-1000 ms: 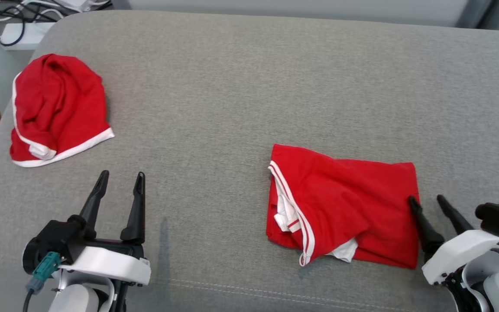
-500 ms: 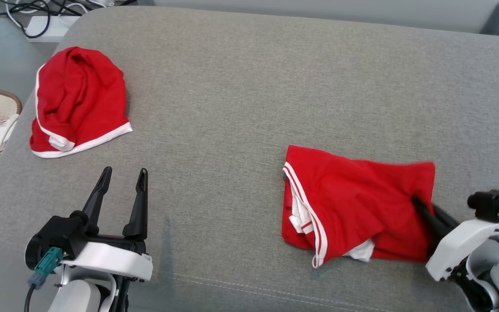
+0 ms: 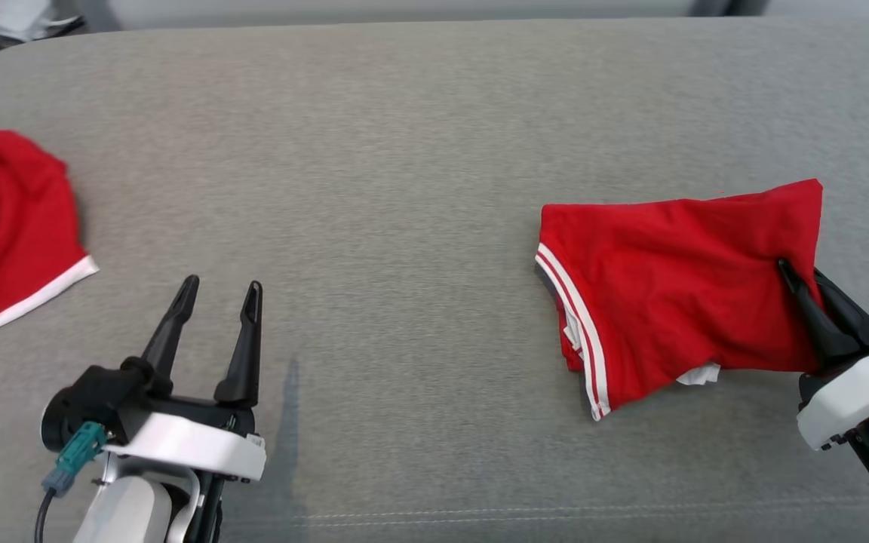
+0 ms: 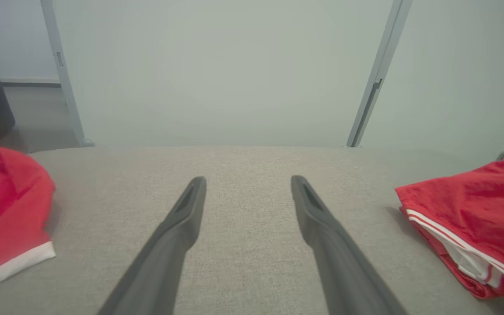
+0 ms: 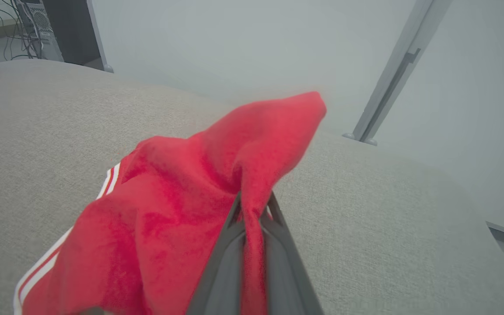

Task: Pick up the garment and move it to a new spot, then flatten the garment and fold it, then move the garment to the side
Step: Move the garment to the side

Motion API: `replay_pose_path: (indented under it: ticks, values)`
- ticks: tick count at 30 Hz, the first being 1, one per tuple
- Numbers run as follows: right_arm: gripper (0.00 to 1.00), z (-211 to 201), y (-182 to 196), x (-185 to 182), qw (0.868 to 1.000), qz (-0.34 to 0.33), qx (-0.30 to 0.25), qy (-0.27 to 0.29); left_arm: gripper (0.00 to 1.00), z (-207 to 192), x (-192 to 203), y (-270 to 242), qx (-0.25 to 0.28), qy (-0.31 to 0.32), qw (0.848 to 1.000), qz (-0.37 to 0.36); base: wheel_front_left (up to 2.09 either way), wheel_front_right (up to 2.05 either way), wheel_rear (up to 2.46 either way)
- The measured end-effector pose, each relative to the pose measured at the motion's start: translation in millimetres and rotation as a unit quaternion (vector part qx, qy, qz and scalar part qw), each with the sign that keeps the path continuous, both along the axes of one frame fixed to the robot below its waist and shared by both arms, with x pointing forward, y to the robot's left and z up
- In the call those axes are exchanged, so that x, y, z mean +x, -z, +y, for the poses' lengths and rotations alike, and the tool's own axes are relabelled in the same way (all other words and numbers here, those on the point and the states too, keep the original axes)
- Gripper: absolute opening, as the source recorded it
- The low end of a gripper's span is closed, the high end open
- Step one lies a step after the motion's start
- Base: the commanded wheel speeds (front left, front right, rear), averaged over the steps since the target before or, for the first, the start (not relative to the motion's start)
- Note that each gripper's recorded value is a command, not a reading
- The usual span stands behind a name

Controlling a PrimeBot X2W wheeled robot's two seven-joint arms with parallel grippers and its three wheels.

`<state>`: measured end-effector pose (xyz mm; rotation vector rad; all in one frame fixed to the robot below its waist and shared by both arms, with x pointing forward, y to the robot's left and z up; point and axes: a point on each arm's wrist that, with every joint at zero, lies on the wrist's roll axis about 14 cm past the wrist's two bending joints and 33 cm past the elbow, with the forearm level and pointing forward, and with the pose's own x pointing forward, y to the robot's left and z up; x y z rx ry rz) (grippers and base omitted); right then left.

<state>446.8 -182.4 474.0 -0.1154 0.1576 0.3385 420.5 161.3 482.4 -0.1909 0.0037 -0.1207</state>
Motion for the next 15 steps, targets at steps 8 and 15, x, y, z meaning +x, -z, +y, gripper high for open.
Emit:
replay_pose_path:
  ticks: [8, 15]
  values:
    - [0.00, -53, -3, -22, 0.997, 0.007, -0.019, 0.074, 1.00, -63, 40, -10, 0.000, 0.095, 0.995, -0.027, 0.00, 0.00, 0.00]
    - [0.00, -89, -29, 13, 0.993, -0.022, -0.069, 0.097, 1.00, -114, 70, -6, -0.003, 0.170, 0.985, -0.030, 0.00, 0.00, 0.00]
